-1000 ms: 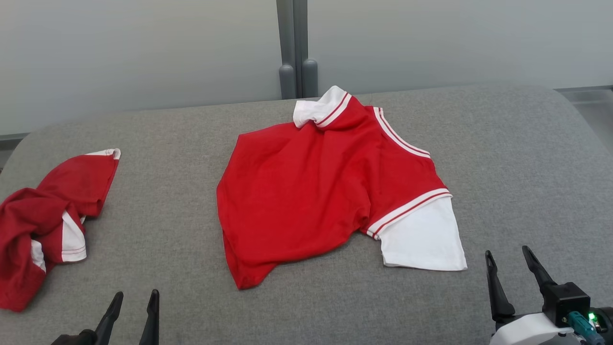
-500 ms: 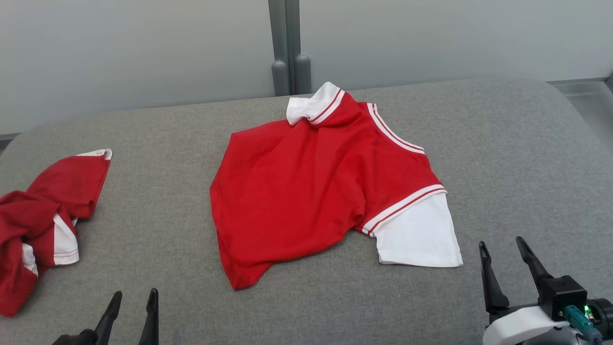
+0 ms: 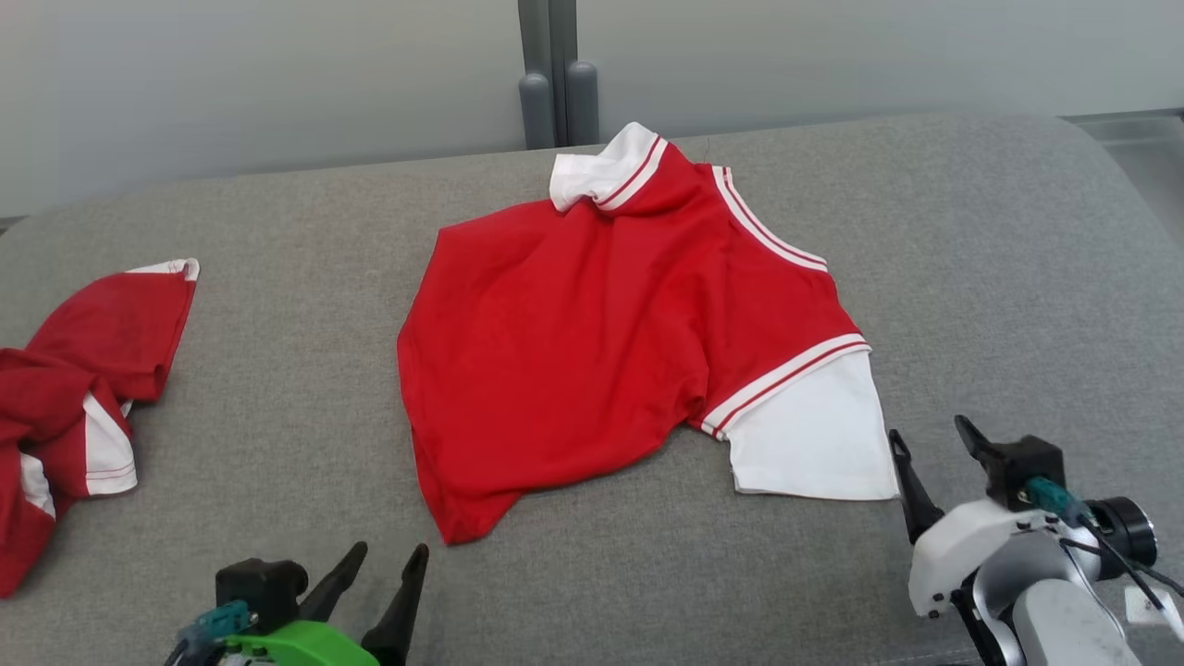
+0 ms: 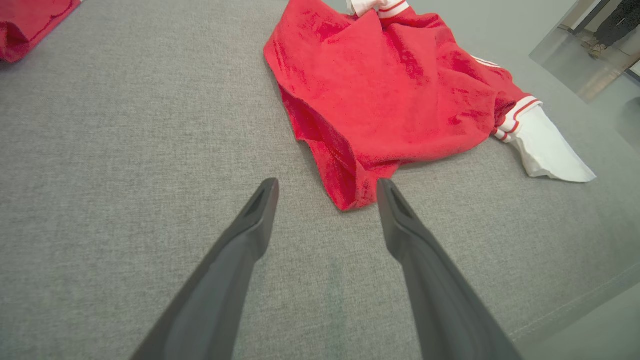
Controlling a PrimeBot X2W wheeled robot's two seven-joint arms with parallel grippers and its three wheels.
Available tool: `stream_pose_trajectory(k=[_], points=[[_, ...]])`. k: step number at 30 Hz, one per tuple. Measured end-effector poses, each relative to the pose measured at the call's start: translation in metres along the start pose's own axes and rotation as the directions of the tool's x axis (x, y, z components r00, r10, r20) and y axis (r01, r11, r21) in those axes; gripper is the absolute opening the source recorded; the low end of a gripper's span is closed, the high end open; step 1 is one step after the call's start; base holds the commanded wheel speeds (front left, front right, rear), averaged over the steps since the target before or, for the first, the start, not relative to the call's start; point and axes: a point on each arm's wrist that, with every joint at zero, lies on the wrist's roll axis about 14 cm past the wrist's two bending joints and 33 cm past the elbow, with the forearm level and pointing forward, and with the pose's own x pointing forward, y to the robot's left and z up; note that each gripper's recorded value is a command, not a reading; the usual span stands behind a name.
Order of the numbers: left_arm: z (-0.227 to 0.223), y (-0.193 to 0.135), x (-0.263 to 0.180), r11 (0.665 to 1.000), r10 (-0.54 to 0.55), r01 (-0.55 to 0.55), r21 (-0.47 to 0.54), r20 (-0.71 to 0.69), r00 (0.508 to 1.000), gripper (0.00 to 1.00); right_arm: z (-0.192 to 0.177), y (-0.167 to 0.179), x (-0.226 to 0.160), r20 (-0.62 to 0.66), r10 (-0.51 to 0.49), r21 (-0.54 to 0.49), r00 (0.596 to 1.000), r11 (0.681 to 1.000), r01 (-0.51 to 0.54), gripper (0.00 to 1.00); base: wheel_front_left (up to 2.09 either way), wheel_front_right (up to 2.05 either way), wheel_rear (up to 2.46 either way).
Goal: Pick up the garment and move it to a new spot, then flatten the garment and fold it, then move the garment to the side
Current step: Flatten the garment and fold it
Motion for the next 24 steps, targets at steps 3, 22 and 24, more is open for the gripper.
stream_pose_trajectory(k=[3,22,24], points=[[-0.01,-0.011,0.008,0.998,-0.035,0.03,-0.056,-0.089,0.995,1.0,-0.02,0.007,0.011,-0.144,0.035,-0.021,0.989,0.999,-0.038,1.0,0.0,0.0,0.0],[-0.036,-0.022,0.044,0.99,-0.083,0.052,-0.131,-0.248,0.965,1.0,-0.083,0.018,0.035,-0.466,0.062,-0.002,0.883,0.997,-0.071,1.0,0.0,0.0,0.0],[-0.038,-0.023,0.045,0.989,-0.087,0.052,-0.137,-0.256,0.963,1.0,-0.083,0.02,0.036,-0.468,0.064,0.002,0.881,0.997,-0.072,1.0,0.0,0.0,0.0]])
